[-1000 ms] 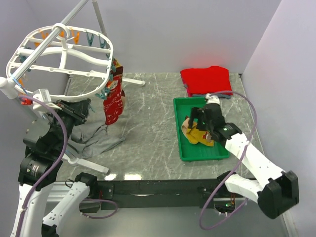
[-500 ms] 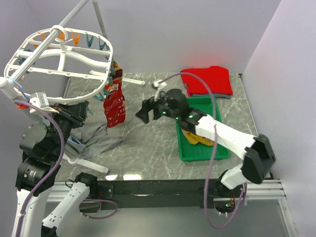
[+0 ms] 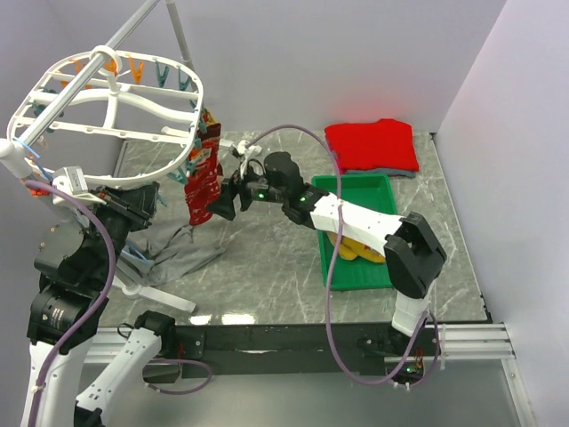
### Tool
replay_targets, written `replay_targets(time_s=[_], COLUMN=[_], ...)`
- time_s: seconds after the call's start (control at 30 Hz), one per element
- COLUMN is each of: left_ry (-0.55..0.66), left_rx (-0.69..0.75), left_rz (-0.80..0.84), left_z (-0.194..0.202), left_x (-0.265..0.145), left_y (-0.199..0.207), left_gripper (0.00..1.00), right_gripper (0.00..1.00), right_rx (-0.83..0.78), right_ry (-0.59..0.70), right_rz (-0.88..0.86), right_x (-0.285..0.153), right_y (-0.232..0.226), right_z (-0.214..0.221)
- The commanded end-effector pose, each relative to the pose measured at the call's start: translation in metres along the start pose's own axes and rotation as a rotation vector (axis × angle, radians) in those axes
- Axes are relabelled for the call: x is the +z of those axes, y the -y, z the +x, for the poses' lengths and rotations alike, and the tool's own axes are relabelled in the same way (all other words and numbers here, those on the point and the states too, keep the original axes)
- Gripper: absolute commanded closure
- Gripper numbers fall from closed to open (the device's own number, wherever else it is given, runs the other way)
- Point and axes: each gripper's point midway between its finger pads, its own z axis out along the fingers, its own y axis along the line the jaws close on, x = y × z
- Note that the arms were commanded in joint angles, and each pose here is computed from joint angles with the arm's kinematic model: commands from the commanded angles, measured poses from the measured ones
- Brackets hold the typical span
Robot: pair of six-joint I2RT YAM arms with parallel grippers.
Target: Remove the socks clipped to the hanger
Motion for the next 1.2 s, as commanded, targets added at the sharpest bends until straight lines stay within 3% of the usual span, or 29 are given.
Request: replay_targets(time_s=[0.0, 0.23, 0.33, 0.43, 0.53, 0.57, 0.63, 0.73, 0.83, 0.93, 1.03, 1.07, 1.17], left_ry=[0.037, 0.025, 0.023, 0.021, 0.019, 0.017, 0.019, 0.015, 0.011, 0.009, -0.002, -0.002, -0.027], left_rx=[0.005, -0.004, -0.005, -0.003, -0.003, -0.003, -0.003, -0.004, 0.002, 0.007, 0.016, 0.017, 0.026], left_rz=[0.035, 0.053, 0.059, 0.056, 0.053, 0.054, 0.051, 0.049, 0.036, 0.041, 0.048, 0.056, 0.109], left_z=[-0.015, -0.014, -0.014, -0.014, -0.014, -0.013, -0.014, -0.013, -0.011, -0.010, -0.007, -0.007, -0.005], left_x=[-0.008, -0.007, -0.007, -0.007, -0.007, -0.007, -0.007, -0.007, -0.006, -0.006, -0.005, -0.007, -0.011], left_y=[0.010, 0.015, 0.016, 0.015, 0.015, 0.015, 0.015, 0.014, 0.011, 0.012, 0.012, 0.013, 0.023], left_gripper=[0.90, 0.89, 0.88, 0.88, 0.87, 0.87, 0.87, 0.86, 0.81, 0.72, 0.55, 0.42, 0.31], right_gripper=[0.09, 0.01, 0.03, 0.11, 0.25, 0.36, 0.50, 0.81, 1.00, 1.00, 1.00, 1.00, 1.00], right_rx=[-0.063, -0.134, -0.145, -0.138, -0.128, -0.103, -0.098, -0.080, -0.055, -0.042, -0.036, -0.035, -0.025], right_ry=[0.057, 0.049, 0.051, 0.057, 0.094, 0.095, 0.114, 0.136, 0.139, 0.125, 0.134, 0.133, 0.117], right_rz=[-0.069, -0.139, -0.179, -0.238, -0.273, -0.278, -0.288, -0.310, -0.289, -0.275, -0.250, -0.246, -0.200], right_x=[0.014, 0.027, 0.030, 0.032, 0.029, 0.025, 0.021, 0.013, 0.007, 0.002, -0.008, -0.010, -0.017], right_y=[-0.009, -0.003, -0.007, -0.015, -0.023, -0.026, -0.029, -0.039, -0.042, -0.047, -0.053, -0.055, -0.058], right_z=[-0.027, -0.021, -0.019, -0.019, -0.022, -0.019, -0.019, -0.025, -0.030, -0.030, -0.035, -0.036, -0.033])
